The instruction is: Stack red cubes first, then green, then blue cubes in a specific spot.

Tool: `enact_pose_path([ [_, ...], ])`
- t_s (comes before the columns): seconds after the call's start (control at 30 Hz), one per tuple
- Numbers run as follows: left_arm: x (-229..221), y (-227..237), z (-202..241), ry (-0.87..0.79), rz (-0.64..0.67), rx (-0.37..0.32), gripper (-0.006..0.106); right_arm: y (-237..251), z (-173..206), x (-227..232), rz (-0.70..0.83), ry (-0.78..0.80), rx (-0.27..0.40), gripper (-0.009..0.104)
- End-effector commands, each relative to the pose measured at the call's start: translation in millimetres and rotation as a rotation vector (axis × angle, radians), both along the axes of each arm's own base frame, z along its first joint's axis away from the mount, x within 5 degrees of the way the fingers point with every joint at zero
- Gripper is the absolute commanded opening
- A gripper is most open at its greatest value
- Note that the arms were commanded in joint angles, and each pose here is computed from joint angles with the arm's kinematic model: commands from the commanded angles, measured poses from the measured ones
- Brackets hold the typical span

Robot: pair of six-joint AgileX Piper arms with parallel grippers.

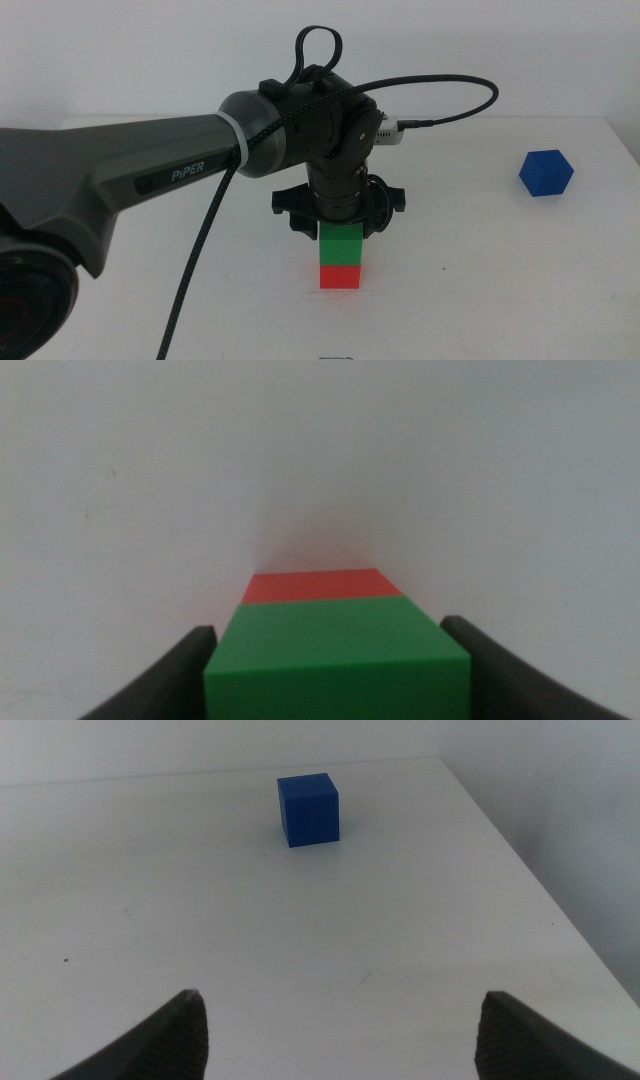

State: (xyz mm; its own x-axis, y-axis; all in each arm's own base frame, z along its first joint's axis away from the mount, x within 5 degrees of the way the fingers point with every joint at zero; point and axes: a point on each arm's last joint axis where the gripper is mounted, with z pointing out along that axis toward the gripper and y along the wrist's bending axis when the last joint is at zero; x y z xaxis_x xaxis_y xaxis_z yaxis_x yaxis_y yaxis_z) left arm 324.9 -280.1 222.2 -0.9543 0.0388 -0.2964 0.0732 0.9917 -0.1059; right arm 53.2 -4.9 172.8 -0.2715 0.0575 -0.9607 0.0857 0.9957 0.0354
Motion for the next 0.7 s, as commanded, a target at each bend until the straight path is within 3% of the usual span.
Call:
enact_pose_path([
  [0.0,-0.5,0.1,31.7,-0.088,-0.01,-0.064,0.076,0.0,13.7,-0.2,0.002,-0.112,-0.024,0.073],
  [0.33,-3.0,2.4,43.8,-0.123,-0.07,-0.064,0.092,0.0,13.7,-0.2,0.002,-0.112,-0.024,0.073],
  [0.67,-26.4,31.0,122.1,-0.322,-0.183,-0.07,0.092,0.0,13.7,-0.2,0.002,-0.112,-0.024,0.073],
])
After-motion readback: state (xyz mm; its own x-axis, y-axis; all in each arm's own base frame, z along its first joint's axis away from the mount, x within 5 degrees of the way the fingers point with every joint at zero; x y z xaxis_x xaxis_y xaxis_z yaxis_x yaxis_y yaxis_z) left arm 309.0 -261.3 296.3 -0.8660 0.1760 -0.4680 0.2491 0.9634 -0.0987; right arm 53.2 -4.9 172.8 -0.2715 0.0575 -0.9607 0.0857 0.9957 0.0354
